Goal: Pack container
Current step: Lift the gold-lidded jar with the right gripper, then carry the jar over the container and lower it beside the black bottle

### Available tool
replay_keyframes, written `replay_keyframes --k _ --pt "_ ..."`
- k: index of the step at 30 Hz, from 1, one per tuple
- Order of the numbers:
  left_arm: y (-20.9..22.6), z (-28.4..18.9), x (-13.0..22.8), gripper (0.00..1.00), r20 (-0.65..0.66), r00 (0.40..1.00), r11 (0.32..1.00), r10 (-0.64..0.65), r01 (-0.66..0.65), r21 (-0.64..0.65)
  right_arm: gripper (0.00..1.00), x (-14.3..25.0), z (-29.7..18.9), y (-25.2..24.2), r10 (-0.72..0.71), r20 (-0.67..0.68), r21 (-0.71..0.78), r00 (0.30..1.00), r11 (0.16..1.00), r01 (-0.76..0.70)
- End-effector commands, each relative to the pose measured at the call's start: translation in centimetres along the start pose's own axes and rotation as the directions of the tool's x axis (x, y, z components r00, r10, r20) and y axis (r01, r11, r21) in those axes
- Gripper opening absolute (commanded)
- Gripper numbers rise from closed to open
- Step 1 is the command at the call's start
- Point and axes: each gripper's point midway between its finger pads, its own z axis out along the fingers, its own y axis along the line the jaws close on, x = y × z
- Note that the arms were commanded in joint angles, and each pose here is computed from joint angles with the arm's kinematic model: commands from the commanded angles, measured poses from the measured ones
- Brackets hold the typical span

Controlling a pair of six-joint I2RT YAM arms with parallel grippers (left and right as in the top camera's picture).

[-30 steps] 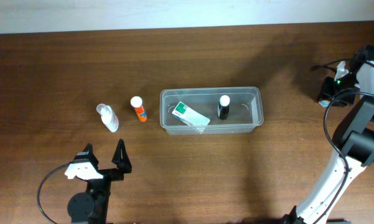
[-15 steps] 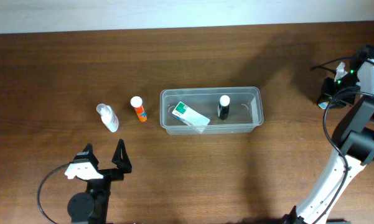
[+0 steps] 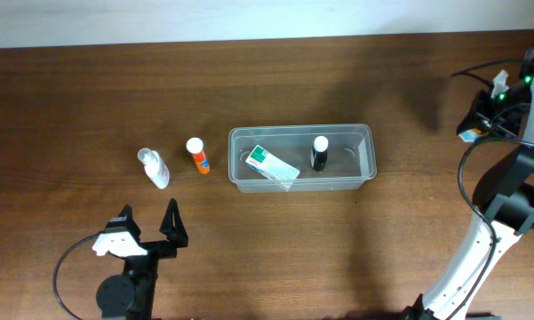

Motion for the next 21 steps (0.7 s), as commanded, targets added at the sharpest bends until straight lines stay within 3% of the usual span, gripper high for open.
replay_keyframes --k 1,6,11,16,21 --pt "0.0 0.0 0.1 0.99 0.0 1.0 1.0 -0.01 0.01 0.006 0.27 0.2 -2.5 3.5 -0.05 0.046 -0.036 0.998 0.998 0.052" --pt "0.0 0.0 0.1 0.99 0.0 1.0 1.0 -0.01 0.01 0.006 0.27 1.3 -5.3 6.9 -0.128 0.112 -0.029 0.985 0.991 0.132" --pt "0.0 0.0 0.1 0.99 0.0 1.0 1.0 -0.01 0.01 0.006 0.26 4.9 -9.1 11.9 -0.244 0.18 -0.019 0.953 0.968 0.251" --pt "0.0 0.0 0.1 0.99 -0.001 1.0 1.0 -0.01 0.01 0.005 0.26 10.3 -10.2 15.1 -0.367 0.16 0.057 0.916 0.93 0.363" --pt "0.0 0.0 0.1 1.0 0.0 1.0 1.0 -0.01 0.01 0.006 0.26 14.6 -7.8 18.6 -0.48 0.068 0.081 0.875 0.877 0.474"
